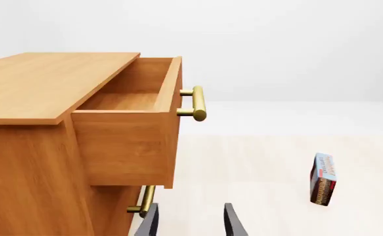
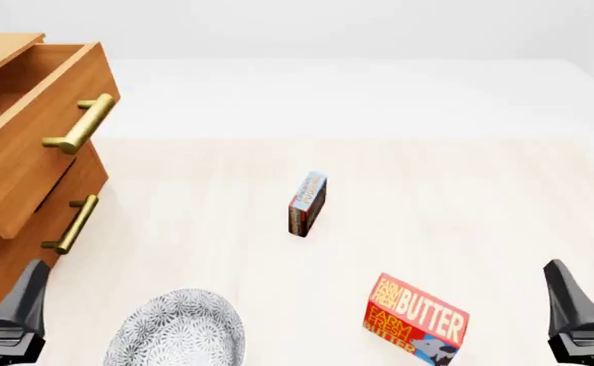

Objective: Put the chocolate pudding in the top drawer of the cabinet and close it.

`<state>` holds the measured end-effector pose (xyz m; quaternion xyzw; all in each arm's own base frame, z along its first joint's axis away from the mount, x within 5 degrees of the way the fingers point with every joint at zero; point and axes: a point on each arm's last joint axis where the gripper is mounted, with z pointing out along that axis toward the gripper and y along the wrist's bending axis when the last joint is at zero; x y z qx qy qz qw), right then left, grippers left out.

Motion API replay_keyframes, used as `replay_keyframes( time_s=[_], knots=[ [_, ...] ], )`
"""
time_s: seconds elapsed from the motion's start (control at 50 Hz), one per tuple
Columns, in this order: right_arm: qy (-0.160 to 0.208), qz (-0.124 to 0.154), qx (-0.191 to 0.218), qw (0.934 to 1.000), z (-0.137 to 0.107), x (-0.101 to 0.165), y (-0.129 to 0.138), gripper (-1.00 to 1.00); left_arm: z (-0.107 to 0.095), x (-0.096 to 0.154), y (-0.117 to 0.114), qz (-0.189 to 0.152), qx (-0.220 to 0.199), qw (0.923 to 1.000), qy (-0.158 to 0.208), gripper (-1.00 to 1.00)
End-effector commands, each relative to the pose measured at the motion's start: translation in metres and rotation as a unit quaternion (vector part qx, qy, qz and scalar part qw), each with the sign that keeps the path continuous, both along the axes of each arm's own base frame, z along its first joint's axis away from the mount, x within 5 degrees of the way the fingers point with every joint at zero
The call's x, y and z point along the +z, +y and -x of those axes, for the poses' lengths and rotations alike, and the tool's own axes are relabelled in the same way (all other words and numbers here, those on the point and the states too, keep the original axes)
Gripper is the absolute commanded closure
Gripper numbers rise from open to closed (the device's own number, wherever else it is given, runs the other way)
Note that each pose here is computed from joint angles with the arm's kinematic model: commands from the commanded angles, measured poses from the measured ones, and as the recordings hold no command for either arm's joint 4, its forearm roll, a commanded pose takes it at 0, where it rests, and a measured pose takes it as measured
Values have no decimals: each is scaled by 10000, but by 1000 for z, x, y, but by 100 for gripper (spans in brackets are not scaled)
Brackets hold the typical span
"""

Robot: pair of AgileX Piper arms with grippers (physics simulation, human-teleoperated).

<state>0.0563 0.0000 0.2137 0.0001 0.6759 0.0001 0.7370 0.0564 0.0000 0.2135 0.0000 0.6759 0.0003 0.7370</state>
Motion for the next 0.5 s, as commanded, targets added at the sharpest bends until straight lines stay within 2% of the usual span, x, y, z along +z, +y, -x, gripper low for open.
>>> replay_keyframes(
  time_s=[0.02, 0.26, 0.38, 0.5],
  knots=[
    [6, -3, 0, 10000, 0, 1, 0, -100, -1, 1, 0, -48, 25, 10000, 27, -100],
    [5, -3, -1, 10000, 0, 1, 0, -100, -4, 0, 0, -139, 27, 9998, 106, -100],
    [4, -3, -2, 10000, 0, 1, 0, -100, -5, 2, -2, -222, -129, 9996, 151, -100],
    [5, -2, -2, 10000, 0, 1, 0, -100, -1, 24, -2, -276, -190, 9993, 134, -100]
  ],
)
